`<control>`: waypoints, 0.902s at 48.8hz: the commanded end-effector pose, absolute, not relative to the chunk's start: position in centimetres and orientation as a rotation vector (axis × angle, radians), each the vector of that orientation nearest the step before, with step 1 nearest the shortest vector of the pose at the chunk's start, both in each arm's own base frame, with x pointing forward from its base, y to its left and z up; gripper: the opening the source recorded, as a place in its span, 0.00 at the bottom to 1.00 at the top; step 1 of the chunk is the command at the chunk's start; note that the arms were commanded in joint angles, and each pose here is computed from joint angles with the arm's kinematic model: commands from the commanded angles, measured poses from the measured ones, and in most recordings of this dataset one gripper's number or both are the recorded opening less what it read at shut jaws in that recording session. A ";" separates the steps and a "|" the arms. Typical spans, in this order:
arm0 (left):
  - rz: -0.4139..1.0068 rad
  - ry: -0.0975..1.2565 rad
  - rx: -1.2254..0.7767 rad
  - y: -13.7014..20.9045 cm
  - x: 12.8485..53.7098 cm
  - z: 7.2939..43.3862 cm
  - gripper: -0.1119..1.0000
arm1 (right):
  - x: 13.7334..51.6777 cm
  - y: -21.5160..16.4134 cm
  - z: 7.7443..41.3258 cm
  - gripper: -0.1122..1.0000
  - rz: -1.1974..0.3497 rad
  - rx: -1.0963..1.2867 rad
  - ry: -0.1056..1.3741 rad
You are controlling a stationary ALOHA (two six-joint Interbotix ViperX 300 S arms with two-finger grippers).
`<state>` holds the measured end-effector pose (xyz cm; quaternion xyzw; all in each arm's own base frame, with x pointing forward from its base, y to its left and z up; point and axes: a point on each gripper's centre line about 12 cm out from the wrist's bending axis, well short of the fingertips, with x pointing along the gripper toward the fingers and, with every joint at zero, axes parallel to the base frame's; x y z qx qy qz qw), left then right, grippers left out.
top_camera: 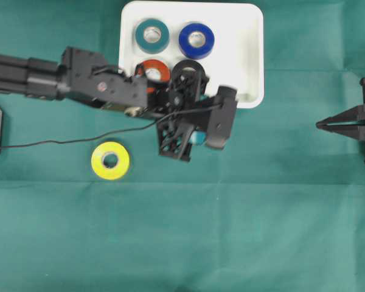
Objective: Put the tape into the white case with the left arm.
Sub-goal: 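Carry the white roll into the tray's right side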
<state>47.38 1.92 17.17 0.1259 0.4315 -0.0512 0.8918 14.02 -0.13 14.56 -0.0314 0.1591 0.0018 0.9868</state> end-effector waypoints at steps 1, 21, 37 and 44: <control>-0.068 0.845 0.261 3.7 48.6 18.9 0.33 | 14.2 -0.1 14.9 0.02 0.004 -0.064 0.307; 0.010 0.829 0.234 8.1 50.8 18.7 0.33 | 14.2 -0.1 14.9 0.02 0.004 -0.064 0.307; 0.011 0.834 0.232 8.1 51.0 18.3 0.34 | 14.2 -0.1 14.9 0.02 0.003 -0.064 0.307; 0.012 0.836 0.229 8.1 50.9 18.2 0.39 | 14.2 -0.1 15.0 0.02 0.005 -0.064 0.304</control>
